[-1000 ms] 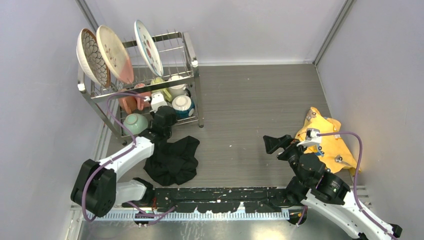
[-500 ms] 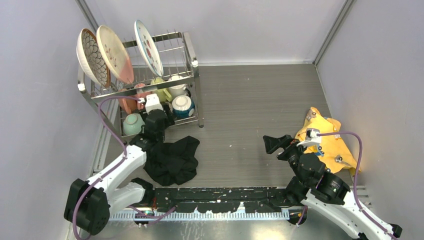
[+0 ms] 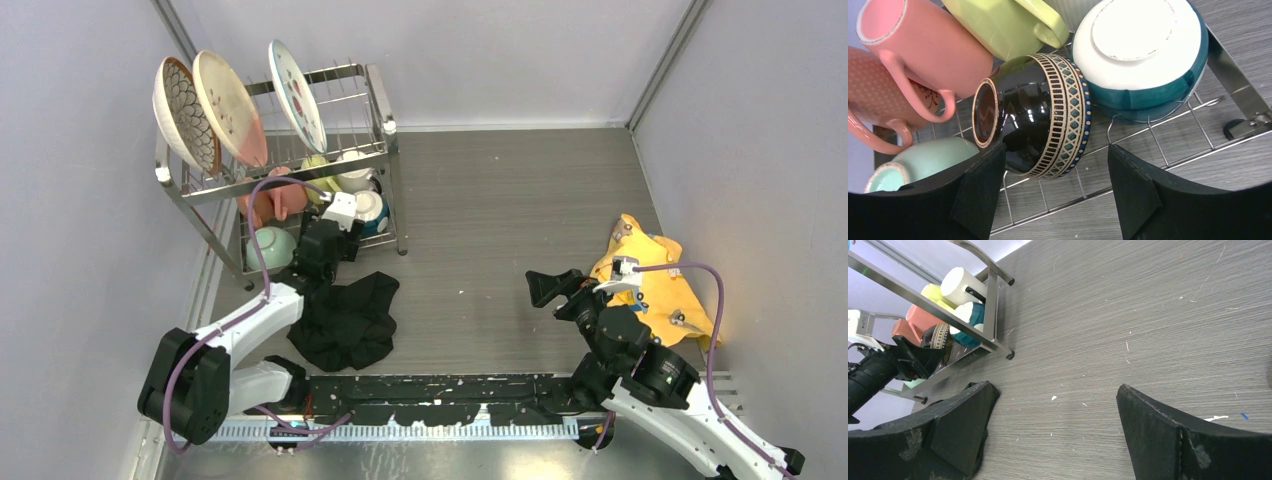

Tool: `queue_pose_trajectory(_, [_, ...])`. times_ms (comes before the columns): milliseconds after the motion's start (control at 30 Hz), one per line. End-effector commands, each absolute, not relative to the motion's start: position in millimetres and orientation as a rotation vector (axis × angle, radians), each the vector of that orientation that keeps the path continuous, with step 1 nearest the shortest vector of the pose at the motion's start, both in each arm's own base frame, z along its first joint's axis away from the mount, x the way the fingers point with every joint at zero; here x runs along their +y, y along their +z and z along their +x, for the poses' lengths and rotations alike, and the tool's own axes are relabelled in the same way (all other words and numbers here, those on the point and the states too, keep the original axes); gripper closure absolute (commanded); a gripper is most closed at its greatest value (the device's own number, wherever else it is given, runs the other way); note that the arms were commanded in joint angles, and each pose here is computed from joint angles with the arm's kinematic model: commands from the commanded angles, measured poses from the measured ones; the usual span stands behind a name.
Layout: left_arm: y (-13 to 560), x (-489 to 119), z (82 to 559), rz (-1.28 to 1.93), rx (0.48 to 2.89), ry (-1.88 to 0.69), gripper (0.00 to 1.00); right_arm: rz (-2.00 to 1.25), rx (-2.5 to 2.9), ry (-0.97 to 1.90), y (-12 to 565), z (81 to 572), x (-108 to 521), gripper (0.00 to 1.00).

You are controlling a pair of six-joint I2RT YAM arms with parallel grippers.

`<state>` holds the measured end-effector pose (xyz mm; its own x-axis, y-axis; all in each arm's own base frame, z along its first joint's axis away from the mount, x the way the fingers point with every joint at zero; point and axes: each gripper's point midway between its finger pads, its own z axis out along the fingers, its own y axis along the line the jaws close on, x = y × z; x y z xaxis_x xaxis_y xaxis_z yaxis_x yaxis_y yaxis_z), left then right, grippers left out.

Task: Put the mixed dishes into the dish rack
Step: Turn the bowl upside down on the dish rack.

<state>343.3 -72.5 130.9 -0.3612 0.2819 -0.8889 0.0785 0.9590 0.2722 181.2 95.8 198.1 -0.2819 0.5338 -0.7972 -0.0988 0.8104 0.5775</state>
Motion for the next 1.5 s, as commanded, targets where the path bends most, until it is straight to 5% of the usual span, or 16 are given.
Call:
queue_pose_trajectory(0, [144.3, -67.8, 353.8, 0.346, 1.859, 0.301, 0.23, 0.351, 1.728, 0.656, 206.6, 182.9, 96.6, 0.0])
queue_pose_trajectory(367, [126.9, -55.5, 357.8, 0.459, 1.901, 0.455, 0.19, 0.36, 1.701, 0.655, 211.6, 177.4, 85.4, 0.0])
queue_pose_trajectory(733, [118.8, -66.9, 358.6, 0.57, 1.908, 0.415, 0.29, 0.354, 1.683, 0.654, 219.0, 173.4, 78.9, 0.0])
queue_pose_trajectory(933, [121.5, -76.9, 352.7, 0.579, 1.942, 0.328, 0.17, 0.349, 1.682, 0.656, 220.1, 173.2, 79.3, 0.0])
queue_pose_trajectory(1000, [124.7, -74.8, 350.3, 0.568, 1.97, 0.329, 0.02, 0.348, 1.683, 0.662, 219.5, 173.2, 80.5, 0.0])
queue_pose_trajectory(1467, [152.8, -56.9, 333.2, 0.636, 1.957, 0.407, 0.0, 0.344, 1.693, 0.667, 218.8, 171.4, 80.8, 0.0])
